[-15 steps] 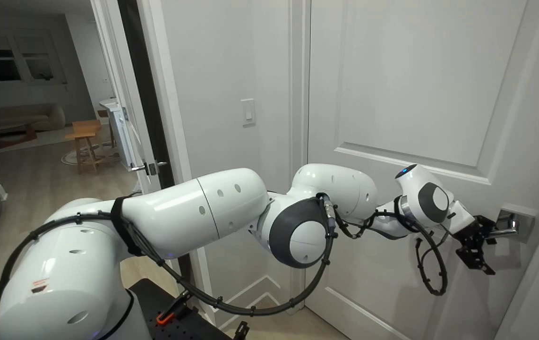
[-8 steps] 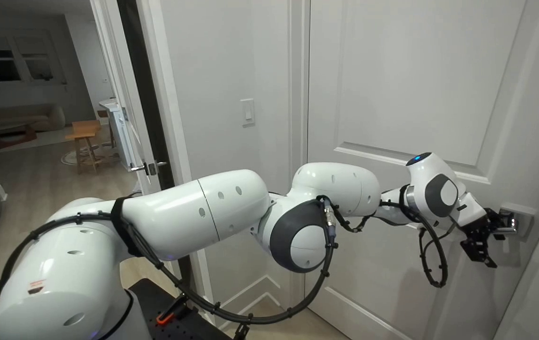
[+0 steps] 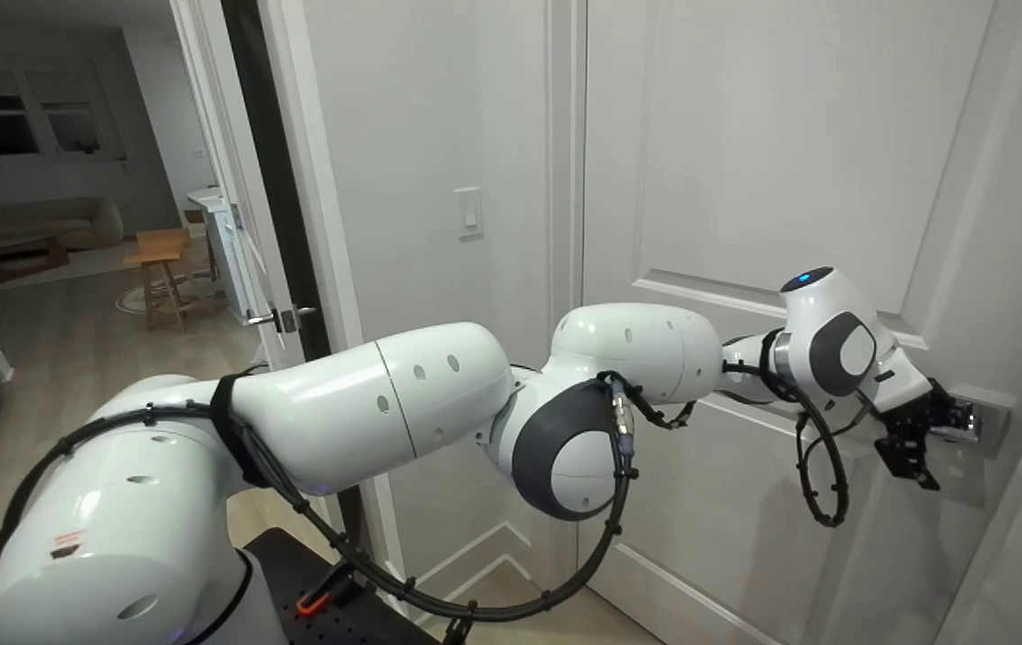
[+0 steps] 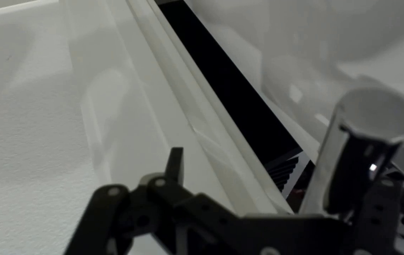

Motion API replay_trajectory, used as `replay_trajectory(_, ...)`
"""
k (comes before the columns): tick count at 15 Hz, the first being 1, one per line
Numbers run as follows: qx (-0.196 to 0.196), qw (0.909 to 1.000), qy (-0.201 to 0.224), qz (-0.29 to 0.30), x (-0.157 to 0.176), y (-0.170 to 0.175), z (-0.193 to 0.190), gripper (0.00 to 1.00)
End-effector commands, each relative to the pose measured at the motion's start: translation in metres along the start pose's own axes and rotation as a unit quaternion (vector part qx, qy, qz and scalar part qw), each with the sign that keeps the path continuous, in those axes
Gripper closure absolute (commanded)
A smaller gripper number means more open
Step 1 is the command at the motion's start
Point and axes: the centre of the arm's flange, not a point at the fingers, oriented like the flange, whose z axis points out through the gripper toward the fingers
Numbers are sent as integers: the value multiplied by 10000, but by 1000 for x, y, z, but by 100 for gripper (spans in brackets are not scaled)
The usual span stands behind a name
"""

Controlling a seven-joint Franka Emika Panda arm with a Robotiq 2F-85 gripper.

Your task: Open the door

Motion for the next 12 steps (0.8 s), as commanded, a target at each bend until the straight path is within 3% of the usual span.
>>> replay_trajectory(1,62,9997,-220,6,7,-28,-3,0)
replay_trajectory(12,298,9973,-610,278,23,-49,-46,0)
